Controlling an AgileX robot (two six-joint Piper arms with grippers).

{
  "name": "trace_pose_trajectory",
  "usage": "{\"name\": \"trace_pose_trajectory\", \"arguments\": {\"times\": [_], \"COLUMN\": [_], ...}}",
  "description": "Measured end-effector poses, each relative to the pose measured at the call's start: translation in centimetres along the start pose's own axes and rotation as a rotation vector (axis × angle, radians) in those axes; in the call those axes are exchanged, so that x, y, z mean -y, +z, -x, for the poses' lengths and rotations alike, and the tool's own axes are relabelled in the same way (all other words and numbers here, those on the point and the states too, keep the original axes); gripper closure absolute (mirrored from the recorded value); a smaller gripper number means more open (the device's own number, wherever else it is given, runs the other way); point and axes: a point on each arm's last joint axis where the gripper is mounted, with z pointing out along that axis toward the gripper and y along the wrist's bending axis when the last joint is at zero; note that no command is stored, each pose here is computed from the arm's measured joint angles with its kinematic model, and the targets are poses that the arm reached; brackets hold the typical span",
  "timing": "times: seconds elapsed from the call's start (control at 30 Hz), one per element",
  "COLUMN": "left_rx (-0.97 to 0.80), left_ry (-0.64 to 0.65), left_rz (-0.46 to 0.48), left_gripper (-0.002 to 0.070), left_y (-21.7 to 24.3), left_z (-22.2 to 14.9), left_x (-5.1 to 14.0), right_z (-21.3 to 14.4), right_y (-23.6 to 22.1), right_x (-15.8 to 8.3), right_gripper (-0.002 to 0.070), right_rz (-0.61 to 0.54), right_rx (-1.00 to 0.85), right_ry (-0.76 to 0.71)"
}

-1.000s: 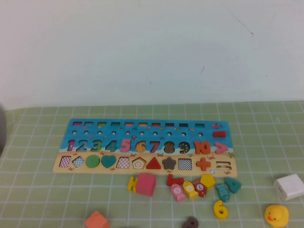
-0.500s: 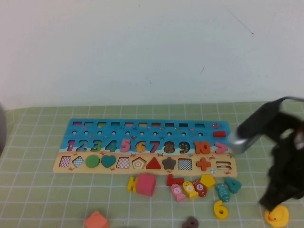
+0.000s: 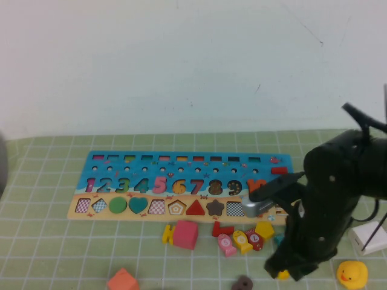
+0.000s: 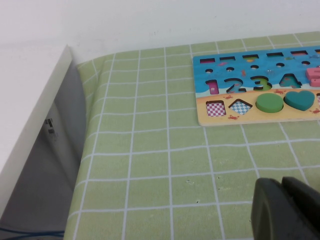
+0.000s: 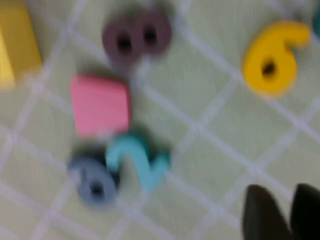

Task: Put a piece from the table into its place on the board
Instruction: Pick up the "number 6"

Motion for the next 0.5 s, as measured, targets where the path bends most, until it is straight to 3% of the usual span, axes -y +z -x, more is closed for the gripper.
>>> {"name": "trace_pose_trajectory", "arguments": {"times": [0.2, 0.5], "left_rx": [0.002, 0.004], "left_ry": [-0.031, -0.059], "left_rz": [-0.012, -0.023], "left_gripper": [0.0676, 0.0676], "left_y": [0.0, 0.0], "left_z": [0.0, 0.0], "left_x": [0.1, 0.2], "right_z": [1.8, 2.8], "right_y": [2.0, 4.4], "right_x": [0.0, 0.2], "right_gripper": [0.03, 0.0253], "right_rz": [0.01, 0.011], "right_rx": [0.108, 0.118], "right_ry": [0.113, 0.14]}}
